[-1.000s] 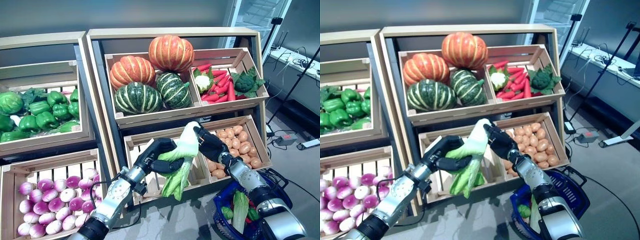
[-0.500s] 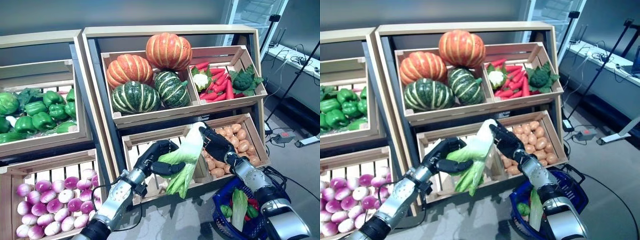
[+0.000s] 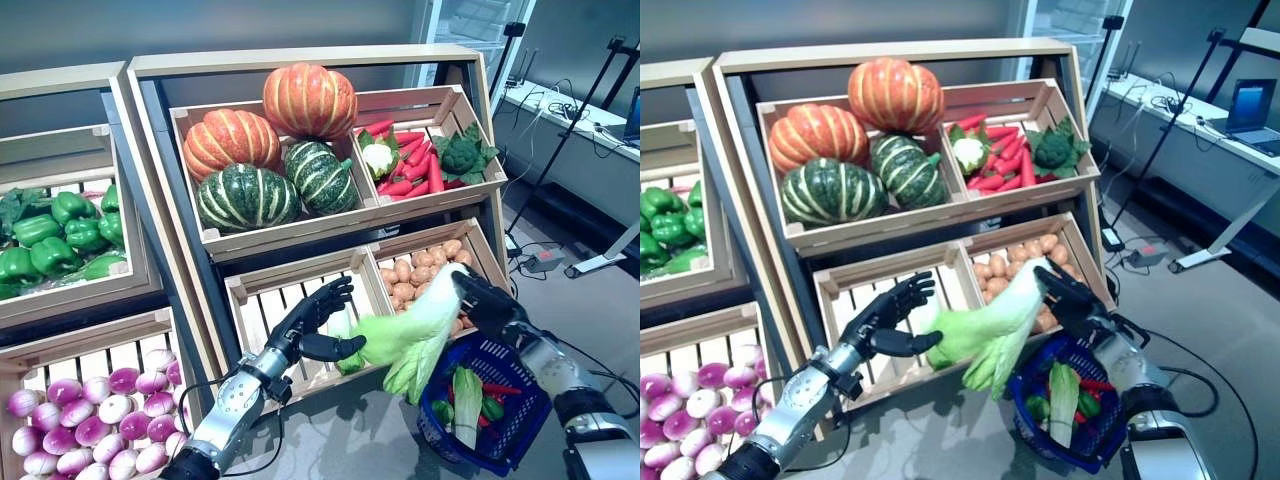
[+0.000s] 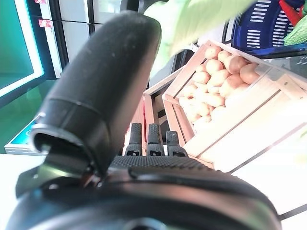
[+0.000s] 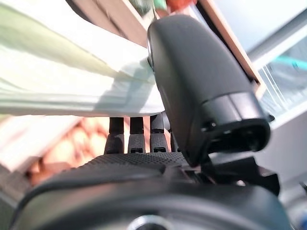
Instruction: Put vegetables into the basket
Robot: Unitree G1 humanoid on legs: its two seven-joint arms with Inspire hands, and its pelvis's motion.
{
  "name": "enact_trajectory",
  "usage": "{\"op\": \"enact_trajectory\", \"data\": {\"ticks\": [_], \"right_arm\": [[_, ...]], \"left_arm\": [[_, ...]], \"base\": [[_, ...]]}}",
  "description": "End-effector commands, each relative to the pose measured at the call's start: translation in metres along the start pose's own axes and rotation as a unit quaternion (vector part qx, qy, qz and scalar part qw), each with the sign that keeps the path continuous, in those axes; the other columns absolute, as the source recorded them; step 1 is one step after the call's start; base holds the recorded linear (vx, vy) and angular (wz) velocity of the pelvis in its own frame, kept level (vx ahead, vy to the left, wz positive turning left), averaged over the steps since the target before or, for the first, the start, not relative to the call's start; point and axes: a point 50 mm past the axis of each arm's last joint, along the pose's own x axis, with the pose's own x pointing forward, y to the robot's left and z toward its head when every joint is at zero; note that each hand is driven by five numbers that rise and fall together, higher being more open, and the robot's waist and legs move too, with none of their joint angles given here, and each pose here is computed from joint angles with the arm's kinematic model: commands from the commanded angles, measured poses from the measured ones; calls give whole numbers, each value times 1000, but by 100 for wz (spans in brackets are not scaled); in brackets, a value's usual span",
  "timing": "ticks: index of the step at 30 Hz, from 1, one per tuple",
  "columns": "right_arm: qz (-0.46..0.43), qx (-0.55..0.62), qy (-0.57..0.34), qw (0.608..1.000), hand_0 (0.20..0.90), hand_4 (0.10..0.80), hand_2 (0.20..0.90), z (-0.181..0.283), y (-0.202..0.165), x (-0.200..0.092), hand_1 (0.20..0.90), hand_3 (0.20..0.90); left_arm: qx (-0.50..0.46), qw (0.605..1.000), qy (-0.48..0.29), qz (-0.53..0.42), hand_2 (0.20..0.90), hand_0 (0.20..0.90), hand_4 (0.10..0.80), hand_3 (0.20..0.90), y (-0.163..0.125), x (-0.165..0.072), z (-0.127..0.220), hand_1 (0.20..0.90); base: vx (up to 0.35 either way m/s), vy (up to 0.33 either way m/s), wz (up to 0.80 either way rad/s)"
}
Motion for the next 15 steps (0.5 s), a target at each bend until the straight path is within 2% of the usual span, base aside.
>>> {"op": "enact_trajectory", "data": {"ticks": [1, 15], "right_arm": [[-4, -11, -169, 986, 300, 400, 300, 85, 3, -9, 300, 300], [-103, -2, -201, 974, 300, 400, 300, 93, -30, -27, 300, 300]], "left_arm": [[7, 995, -96, 13, 900, 900, 800, 900, 13, 15, 37, 900], [8, 997, -81, 5, 900, 900, 800, 900, 8, 15, 31, 900]], "base": [[-6, -31, -18], [12, -34, -8]]}}
